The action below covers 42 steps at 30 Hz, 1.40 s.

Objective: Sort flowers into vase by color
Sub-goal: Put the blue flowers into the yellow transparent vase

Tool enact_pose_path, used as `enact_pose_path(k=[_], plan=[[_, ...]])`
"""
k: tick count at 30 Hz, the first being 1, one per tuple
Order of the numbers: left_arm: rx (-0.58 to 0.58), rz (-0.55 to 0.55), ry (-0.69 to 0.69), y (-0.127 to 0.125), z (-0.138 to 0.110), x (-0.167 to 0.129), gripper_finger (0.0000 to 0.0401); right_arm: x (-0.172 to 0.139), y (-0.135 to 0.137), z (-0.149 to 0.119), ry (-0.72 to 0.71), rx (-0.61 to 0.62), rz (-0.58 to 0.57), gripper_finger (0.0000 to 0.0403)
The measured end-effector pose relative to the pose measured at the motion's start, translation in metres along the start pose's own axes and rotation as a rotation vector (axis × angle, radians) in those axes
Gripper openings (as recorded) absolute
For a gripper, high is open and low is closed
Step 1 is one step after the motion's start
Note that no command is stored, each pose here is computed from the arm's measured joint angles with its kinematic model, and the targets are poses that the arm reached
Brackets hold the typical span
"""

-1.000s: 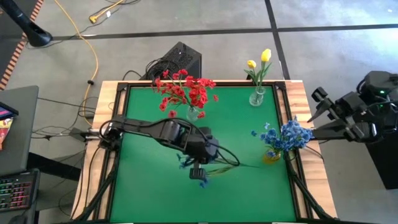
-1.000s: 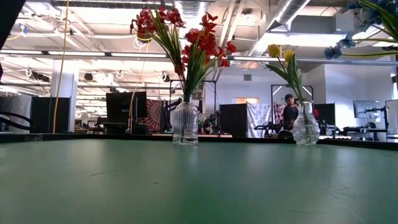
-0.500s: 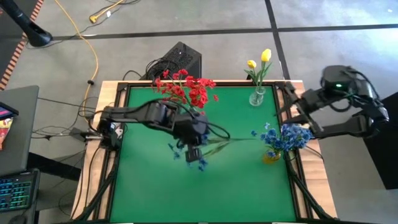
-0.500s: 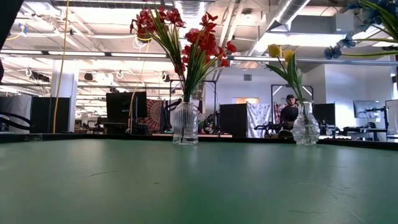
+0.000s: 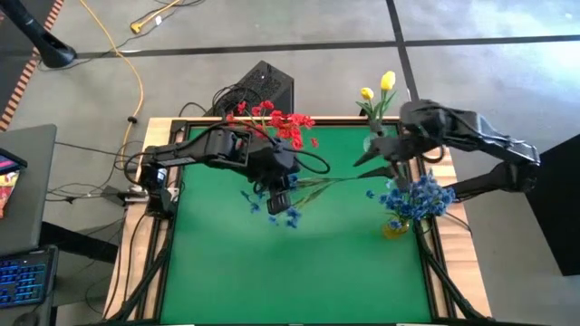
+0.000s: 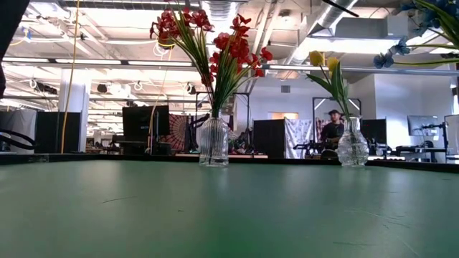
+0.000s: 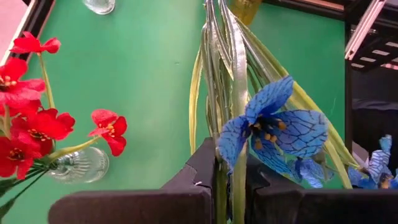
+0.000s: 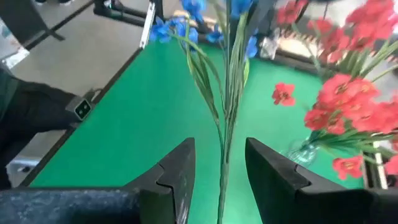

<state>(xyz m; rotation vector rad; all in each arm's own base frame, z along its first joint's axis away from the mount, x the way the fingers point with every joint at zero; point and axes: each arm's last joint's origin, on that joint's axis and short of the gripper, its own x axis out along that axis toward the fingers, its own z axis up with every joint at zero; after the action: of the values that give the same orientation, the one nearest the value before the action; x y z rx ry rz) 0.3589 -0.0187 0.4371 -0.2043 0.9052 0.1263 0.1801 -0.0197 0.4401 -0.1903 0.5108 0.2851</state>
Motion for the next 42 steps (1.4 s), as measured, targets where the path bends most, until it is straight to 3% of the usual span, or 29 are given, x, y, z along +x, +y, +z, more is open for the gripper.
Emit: enact_pose_path(k=[16,22,28,34,42], plan=[[0.003,0.072,-0.062,0.002,0.005,0.0,0.0005,0.04,-0.005,-0.009,0.192,0.104,0.084,0.0166],[-0.005,0.047,-0.056,0.001,0.005,0.0,0.0005,0.046,-0.001,-0.006,0.241,0.027,-0.055,0.0166],[-0.027,0.041,-0.05,0.001,0.004,0.001,0.0005,0.049,0.007,-0.004,0.258,-0.029,-0.08,0.0166],[-0.022,0.041,-0.05,0.001,0.004,0.0,0.0005,0.049,0.01,-0.003,0.308,-0.079,-0.218,0.0166],[-0.012,0.024,-0.047,0.0,0.004,0.001,0.0005,0.063,0.005,-0.004,0.343,-0.078,-0.231,0.0166]])
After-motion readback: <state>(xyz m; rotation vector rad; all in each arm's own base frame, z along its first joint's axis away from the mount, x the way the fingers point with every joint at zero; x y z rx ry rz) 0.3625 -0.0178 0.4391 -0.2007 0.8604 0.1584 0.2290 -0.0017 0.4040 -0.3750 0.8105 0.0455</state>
